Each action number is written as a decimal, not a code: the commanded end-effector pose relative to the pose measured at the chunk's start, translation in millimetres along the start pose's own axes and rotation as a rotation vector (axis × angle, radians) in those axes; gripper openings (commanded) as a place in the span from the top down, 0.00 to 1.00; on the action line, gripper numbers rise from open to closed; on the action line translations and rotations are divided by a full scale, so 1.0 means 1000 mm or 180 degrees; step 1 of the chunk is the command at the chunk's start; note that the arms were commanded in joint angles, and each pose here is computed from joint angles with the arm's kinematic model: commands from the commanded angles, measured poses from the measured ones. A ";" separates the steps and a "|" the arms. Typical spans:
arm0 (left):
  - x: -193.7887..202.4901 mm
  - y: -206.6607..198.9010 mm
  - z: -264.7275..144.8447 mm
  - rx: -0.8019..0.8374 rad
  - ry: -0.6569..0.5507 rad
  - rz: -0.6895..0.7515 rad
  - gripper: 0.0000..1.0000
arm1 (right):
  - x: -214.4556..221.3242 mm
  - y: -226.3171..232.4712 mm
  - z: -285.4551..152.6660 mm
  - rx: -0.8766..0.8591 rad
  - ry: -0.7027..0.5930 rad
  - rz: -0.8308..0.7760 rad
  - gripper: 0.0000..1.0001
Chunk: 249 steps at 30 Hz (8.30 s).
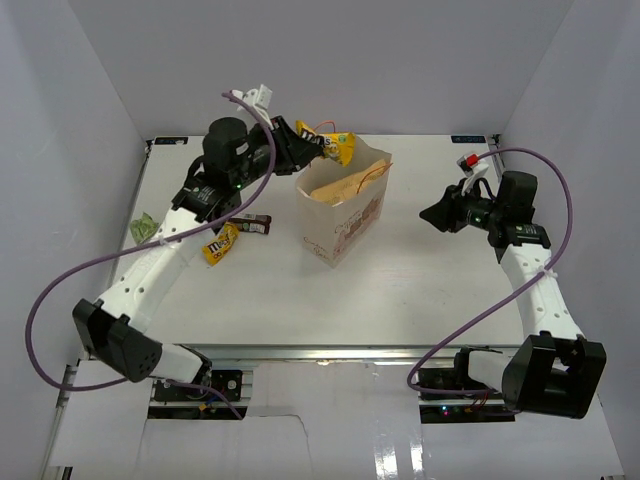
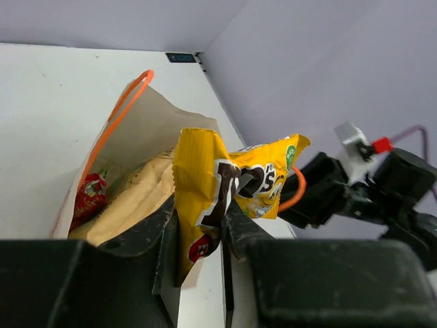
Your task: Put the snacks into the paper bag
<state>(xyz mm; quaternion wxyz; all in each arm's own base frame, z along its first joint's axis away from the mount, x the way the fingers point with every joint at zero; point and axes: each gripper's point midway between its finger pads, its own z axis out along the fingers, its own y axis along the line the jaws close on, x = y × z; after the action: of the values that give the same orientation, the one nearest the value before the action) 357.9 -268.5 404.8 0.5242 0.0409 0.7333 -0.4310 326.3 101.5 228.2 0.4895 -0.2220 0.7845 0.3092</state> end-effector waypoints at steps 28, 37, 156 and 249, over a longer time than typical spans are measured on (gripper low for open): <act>-0.010 0.099 -0.042 -0.1802 -0.0513 -0.0190 0.36 | 0.006 -0.003 -0.018 0.0170 -0.0051 -0.0132 0.65; 0.086 0.257 -0.114 -0.2869 -0.0234 -0.1527 0.17 | 0.014 -0.007 -0.017 0.0193 -0.0002 -0.0075 0.65; 0.185 0.375 -0.044 -0.4423 0.0501 -0.3627 0.27 | 0.029 -0.033 -0.027 0.0454 0.0103 -0.0036 0.64; 0.120 0.017 -0.233 0.0379 -0.0193 0.0024 0.04 | -0.122 0.386 0.099 -0.3072 -0.0275 -0.0419 0.92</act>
<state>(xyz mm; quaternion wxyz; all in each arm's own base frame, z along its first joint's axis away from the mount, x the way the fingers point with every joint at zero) 151.9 -149.3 293.2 0.5114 0.0223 0.7077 -0.4869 178.8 472.8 342.0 0.2962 -0.4180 0.6056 0.6089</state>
